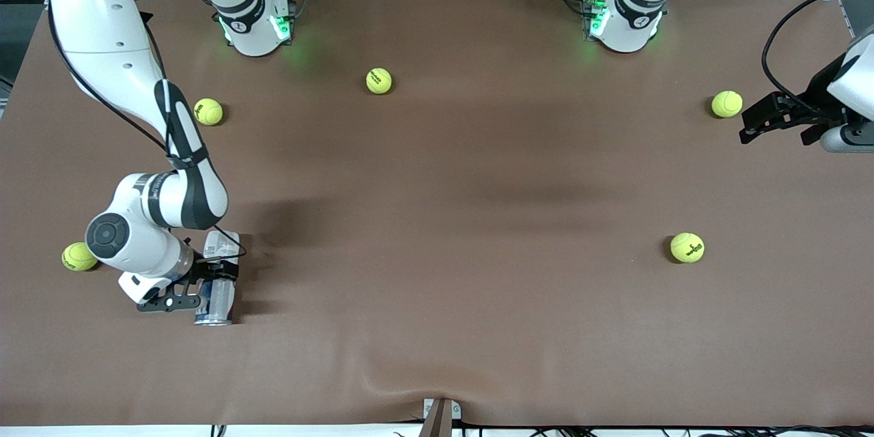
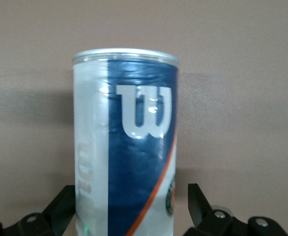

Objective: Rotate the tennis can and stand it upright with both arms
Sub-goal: 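Grasp the can with the right gripper and carry it toward the table middle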

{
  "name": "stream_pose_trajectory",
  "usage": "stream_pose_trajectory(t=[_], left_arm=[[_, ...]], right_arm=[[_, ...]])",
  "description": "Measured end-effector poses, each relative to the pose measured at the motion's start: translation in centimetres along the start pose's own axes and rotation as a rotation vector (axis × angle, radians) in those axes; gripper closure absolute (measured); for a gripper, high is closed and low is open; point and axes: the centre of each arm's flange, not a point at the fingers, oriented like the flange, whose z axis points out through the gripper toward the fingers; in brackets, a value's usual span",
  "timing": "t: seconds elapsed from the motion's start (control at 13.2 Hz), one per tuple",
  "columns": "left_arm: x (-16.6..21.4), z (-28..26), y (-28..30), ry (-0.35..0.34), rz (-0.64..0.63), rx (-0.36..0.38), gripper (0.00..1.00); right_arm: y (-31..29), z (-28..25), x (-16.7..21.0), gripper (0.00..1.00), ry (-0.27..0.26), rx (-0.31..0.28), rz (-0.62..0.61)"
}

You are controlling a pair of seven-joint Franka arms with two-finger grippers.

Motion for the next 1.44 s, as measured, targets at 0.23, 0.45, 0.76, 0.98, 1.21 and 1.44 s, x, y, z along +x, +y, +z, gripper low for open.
stream_pose_trajectory(t=[0.23, 0.45, 0.76, 0.98, 1.21, 1.44], left_arm=[[0.0, 0.0, 0.0, -0.001, 0.001, 0.0, 0.0], [0.0, 0.0, 0.0, -0.003, 0.0, 0.0, 0.0], [0.0, 0.1, -0.1, -0.005, -0.002, 0.0, 0.0], [-0.1, 0.1, -0.1, -0.008, -0.001, 0.0, 0.0], [-0.2, 0.2, -0.1, -0.016, -0.002, 0.0, 0.0], [-0.4, 0.3, -0.2, -0.035, -0.004, 0.001, 0.0]], right_arm=[[-0.3, 1.0, 0.1, 0.0, -0.001, -0.002, -0.006], [-2.2, 0.6, 0.5, 0.16, 0.01, -0.001, -0.034], [-8.5, -2.6, 2.7, 0.19, 0.062, -0.028, -0.159], [-17.3, -5.4, 3.2, 0.19, 0.081, -0.062, -0.324], [-30.9, -7.5, 0.4, 0.19, 0.123, -0.042, -0.509], [-43.9, -8.3, -5.8, 0.19, 0.15, -0.073, -0.772]])
